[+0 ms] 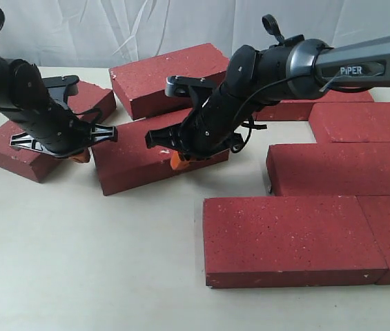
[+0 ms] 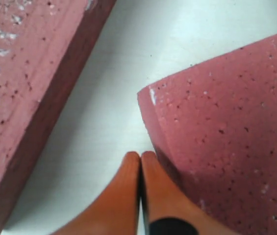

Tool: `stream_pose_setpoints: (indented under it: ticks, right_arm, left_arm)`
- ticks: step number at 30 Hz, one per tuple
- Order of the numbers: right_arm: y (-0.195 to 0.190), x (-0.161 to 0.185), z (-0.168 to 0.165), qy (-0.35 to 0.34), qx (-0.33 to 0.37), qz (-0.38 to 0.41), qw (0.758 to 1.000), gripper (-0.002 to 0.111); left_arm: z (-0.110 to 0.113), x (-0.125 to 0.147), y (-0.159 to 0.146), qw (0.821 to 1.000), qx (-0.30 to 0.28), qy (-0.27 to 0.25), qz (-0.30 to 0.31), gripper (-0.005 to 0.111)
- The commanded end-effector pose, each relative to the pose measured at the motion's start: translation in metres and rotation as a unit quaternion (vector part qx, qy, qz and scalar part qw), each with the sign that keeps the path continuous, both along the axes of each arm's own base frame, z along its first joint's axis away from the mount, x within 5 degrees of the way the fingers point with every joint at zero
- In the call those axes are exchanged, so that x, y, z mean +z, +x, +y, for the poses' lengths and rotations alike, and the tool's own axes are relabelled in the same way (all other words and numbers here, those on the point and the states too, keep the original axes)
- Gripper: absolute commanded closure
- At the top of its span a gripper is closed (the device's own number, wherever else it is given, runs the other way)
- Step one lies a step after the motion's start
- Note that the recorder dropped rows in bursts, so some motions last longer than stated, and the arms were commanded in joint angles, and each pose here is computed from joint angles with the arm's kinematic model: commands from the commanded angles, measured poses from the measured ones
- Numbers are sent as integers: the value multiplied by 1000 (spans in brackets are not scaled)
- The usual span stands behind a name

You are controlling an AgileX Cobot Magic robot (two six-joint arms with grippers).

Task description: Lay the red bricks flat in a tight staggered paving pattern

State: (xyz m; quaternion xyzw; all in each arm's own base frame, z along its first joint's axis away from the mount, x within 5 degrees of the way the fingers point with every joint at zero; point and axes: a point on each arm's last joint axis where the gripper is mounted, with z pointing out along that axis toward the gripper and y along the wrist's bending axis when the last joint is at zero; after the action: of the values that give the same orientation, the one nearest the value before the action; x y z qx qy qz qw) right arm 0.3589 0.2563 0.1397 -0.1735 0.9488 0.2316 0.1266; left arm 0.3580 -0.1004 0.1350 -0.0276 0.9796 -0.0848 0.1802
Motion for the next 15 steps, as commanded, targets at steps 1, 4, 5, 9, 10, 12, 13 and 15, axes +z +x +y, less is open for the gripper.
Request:
stream_pose_setpoints:
  ticks: [1, 4, 5, 9, 10, 12, 13, 15]
  right_arm:
    - [2, 1, -1, 3, -4, -3, 1000, 109]
    - [4, 2, 0, 7, -9, -10, 1000, 109]
    - [5, 2, 0, 10, -14, -13, 1000, 109]
    - [8, 4, 1, 24, -32, -23, 999, 109]
    - [8, 4, 2, 27, -35, -23, 999, 109]
    - [8, 4, 2, 30, -37, -18, 999, 109]
    - [7, 5, 2, 33, -39, -14, 999, 109]
    - [6, 4, 3, 32, -36, -7, 999, 109]
  left_arm:
    - [0, 2, -2, 1000, -7, 6, 6, 107]
    - [0, 1, -4, 1000, -9, 8, 16, 107]
    - [-3, 1, -4, 1000, -14, 9, 16, 107]
    - [-10, 2, -5, 1000, -26, 11, 3, 107]
    - [-12, 3, -4, 999, -31, 11, -3, 107]
    - [-15, 3, -3, 999, -39, 15, -17, 107]
    - [-15, 4, -2, 998, -45, 19, -26, 107]
    - [-15, 5, 1, 997, -53, 26, -43, 107]
